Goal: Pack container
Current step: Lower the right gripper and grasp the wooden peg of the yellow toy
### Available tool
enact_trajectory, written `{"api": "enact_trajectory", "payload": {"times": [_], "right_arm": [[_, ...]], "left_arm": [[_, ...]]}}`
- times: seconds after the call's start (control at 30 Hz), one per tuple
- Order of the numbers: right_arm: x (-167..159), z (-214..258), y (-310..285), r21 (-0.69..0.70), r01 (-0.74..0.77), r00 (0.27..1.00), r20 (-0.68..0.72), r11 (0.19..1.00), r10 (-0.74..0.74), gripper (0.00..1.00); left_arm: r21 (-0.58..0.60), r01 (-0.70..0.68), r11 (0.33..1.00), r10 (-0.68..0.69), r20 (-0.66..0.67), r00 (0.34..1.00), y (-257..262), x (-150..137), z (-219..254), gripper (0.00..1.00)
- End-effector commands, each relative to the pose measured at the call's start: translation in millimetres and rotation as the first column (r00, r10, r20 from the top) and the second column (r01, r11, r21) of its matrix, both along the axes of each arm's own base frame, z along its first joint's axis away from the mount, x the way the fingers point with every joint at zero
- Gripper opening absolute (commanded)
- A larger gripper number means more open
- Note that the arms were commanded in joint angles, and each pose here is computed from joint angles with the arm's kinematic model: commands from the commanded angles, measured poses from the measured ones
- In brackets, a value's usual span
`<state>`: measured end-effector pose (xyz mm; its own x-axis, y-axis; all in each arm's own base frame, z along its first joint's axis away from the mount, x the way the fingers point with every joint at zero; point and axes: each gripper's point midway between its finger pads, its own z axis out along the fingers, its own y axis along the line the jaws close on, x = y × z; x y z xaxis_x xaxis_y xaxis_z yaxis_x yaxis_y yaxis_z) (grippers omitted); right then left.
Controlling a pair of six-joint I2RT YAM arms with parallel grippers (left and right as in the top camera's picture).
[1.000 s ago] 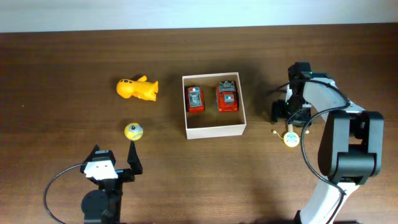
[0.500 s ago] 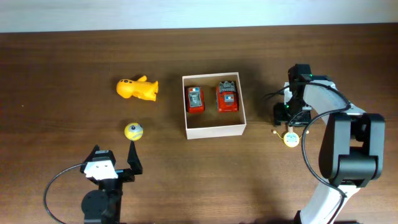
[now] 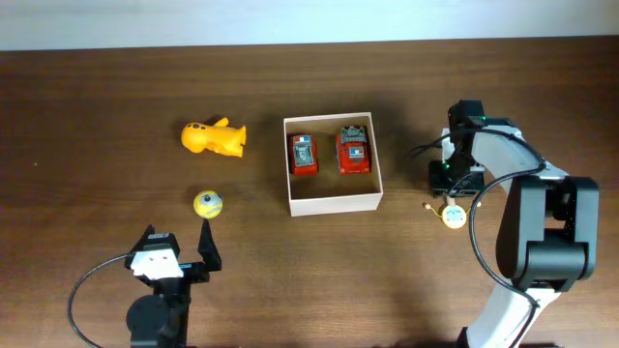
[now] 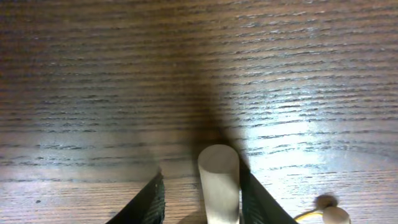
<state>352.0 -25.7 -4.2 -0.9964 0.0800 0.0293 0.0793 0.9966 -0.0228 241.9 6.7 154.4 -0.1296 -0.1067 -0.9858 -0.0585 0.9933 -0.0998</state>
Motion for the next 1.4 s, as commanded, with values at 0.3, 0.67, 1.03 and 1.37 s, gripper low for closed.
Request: {"api": "enact_trajectory", "payload": {"times": [0.3, 0.67, 1.03, 1.37], "right_arm": [[-22, -33, -5, -0.035, -0.01, 0.995, -0.095, 0.999, 0.006, 0.27], [-16, -34, -6, -0.036, -0.013, 0.998, -0.07, 0.999, 0.01, 0.18], [-15, -34, -1, -0.012, -0.01, 0.998, -0.064, 1.0, 0.009, 0.13], [-6, -29, 9, 0.049, -0.005, 0.999, -0.038, 0.999, 0.007, 0.11]], "left_arm": [[-0.003, 0.006, 1.0, -0.006, -0.001, 1.0, -1, 0, -2, 0.99], [-0.003, 0.006, 1.0, -0.006, -0.001, 1.0, -1, 0, -2, 0.99], [-0.003, 0.006, 1.0, -0.006, -0.001, 1.0, -1, 0, -2, 0.99], [-0.003, 0.006, 1.0, -0.006, -0.001, 1.0, -1, 0, -2, 0.99]]}}
